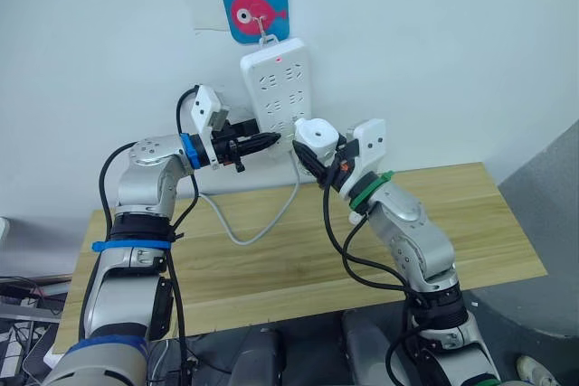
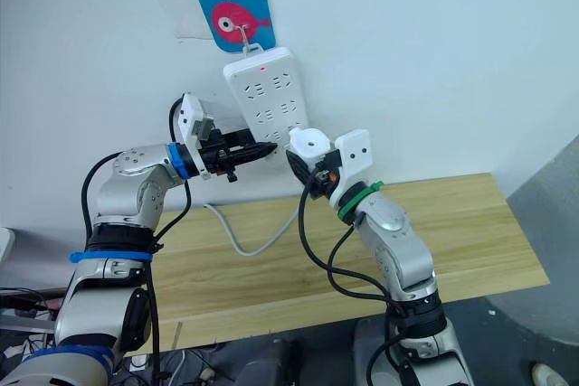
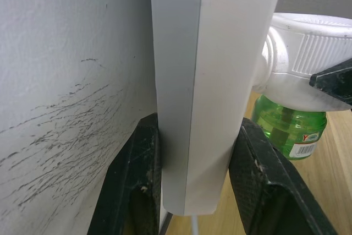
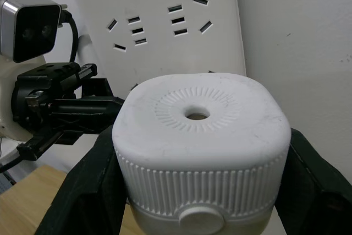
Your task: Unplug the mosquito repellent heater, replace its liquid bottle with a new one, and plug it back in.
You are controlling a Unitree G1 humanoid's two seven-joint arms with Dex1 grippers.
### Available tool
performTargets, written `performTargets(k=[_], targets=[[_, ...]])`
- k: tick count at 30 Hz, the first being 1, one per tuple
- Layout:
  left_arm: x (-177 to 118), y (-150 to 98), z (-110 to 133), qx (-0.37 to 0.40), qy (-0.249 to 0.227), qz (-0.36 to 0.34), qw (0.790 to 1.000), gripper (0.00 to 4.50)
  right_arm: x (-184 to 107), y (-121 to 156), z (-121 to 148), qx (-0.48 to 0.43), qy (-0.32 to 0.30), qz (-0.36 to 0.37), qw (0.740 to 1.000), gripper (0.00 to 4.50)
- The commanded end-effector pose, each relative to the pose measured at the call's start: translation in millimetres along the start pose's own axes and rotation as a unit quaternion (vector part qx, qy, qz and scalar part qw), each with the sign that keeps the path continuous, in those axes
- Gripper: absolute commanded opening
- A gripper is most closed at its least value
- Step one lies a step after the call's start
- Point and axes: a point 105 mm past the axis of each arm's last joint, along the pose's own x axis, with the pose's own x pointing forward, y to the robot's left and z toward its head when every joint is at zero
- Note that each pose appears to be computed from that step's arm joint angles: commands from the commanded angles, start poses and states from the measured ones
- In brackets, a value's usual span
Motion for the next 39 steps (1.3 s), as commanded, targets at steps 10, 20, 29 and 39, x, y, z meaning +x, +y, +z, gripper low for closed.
performTargets(k=[10,20,29,39], targets=[[16,-33,8,0.011,-0.020,-0.091,0.996,1.29,12,8,19,-0.054,-0.015,0.008,0.998,3.01],[19,-36,11,-0.002,-0.028,-0.097,0.995,1.29,23,14,16,-0.072,-0.015,0.001,0.997,3.01],[18,-39,9,-0.007,-0.026,-0.098,0.995,1.29,23,15,13,-0.057,-0.013,0.005,0.998,3.01],[16,-40,6,-0.007,-0.019,-0.100,0.995,1.29,26,16,14,-0.051,-0.013,0.011,0.999,3.01]])
